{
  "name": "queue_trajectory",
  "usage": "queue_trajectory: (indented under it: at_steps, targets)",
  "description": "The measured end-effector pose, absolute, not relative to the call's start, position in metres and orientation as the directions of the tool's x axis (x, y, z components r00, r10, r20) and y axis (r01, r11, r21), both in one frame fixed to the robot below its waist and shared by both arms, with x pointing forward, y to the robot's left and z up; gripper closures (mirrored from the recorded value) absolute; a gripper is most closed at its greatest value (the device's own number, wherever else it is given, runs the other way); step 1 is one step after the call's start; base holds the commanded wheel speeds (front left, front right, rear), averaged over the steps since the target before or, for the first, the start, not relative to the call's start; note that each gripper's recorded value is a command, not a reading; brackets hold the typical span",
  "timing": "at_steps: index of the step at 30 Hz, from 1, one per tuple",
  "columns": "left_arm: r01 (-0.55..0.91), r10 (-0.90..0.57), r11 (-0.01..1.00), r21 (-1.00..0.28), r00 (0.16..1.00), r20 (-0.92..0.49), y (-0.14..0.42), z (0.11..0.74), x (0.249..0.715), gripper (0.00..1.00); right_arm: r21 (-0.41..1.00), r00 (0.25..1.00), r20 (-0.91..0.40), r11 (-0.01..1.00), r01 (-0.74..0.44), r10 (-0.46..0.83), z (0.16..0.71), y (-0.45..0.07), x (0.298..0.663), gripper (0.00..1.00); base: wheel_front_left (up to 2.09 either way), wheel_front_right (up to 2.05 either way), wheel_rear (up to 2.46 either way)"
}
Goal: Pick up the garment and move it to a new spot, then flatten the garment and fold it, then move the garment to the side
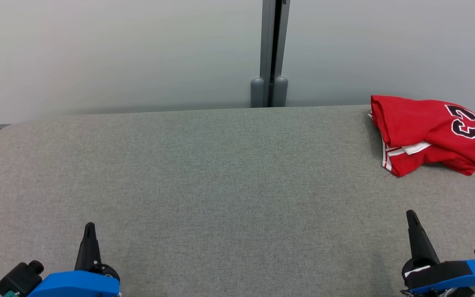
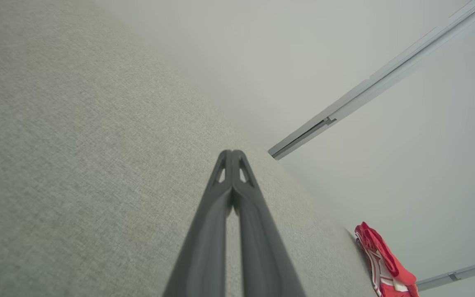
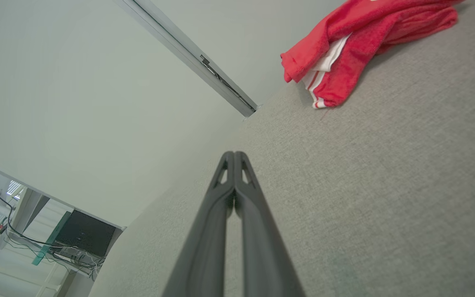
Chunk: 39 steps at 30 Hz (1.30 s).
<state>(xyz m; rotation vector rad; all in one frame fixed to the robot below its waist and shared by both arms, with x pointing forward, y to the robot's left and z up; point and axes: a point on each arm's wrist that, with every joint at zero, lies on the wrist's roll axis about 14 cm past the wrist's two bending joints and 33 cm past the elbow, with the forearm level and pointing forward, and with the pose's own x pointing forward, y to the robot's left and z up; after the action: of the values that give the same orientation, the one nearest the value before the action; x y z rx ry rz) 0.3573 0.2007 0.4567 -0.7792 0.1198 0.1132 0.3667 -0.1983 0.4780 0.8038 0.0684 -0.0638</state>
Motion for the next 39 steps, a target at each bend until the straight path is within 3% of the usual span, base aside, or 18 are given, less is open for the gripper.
queue_trajectory:
  at_steps: [39]
  targets:
    - [-0.110,0.030,0.340,-0.934,0.994,-0.107,0.201,0.477,0.374,1.00,0.941,0.998,-0.065,0.332,0.068,-0.019,0.489,-0.199,0.378,1.00,0.00,0.00,0.00]
